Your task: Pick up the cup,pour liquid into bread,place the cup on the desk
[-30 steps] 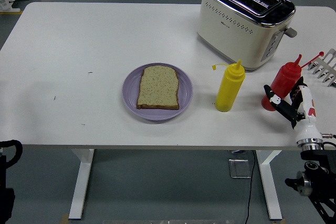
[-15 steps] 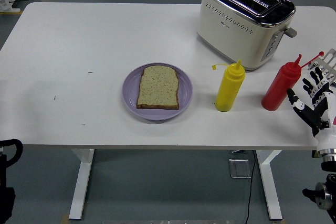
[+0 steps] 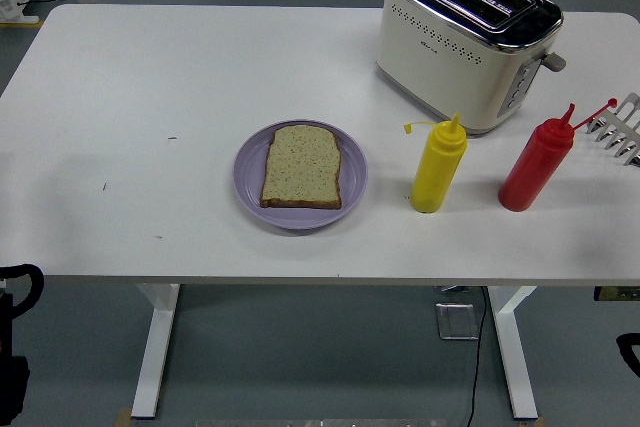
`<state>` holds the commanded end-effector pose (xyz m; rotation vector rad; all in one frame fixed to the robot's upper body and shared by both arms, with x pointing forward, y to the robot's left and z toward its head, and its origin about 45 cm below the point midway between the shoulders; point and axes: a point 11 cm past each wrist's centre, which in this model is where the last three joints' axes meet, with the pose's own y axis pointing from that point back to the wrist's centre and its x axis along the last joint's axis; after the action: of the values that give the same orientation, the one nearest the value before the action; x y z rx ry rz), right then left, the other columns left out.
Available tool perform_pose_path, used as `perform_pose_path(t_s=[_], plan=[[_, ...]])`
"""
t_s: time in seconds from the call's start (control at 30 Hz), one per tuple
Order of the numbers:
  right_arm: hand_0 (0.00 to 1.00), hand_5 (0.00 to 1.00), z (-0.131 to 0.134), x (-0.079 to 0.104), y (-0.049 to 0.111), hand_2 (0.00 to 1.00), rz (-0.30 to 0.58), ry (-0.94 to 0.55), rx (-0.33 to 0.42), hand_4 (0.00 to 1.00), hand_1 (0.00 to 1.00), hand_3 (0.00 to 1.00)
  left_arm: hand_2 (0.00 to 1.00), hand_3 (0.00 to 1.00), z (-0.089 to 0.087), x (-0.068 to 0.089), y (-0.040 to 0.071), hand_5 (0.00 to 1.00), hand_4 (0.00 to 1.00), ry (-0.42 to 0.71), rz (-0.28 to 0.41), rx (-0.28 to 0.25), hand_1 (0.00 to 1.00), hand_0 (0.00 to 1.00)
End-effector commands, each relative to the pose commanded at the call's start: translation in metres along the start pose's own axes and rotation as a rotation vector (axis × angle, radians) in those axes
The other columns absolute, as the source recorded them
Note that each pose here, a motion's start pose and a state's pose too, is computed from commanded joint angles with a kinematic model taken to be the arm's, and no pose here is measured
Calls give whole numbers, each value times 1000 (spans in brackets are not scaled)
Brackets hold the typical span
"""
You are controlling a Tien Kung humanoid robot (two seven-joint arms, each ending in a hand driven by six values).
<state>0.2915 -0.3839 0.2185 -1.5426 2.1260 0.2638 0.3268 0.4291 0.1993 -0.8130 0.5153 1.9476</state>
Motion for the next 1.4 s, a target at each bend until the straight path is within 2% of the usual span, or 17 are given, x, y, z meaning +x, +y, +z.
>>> perform_pose_path(t_s=[0.17,0.2,0.3,0.63,1.4], plan=[[842,493,-1,15,-12,837,77,-217,-35,736,794,867,737,690,1,0,0,998,586,0,0,-2,735,785],[811,557,0,16,-14,804,90,-254,-40,676,763,835,737,689,1,0,0,998,584,0,0,-2,734,786],[811,557,2,19,-19,804,105,-332,-61,676,763,835,737,689,1,0,0,998,584,0,-2,-2,734,786],[808,584,11,19,-22,798,93,-355,-111,654,762,827,735,690,0,0,0,998,587,-3,-5,1,733,785],[808,597,15,22,-22,797,109,-362,-114,645,762,828,733,690,-2,1,2,998,587,-8,-4,9,733,785]])
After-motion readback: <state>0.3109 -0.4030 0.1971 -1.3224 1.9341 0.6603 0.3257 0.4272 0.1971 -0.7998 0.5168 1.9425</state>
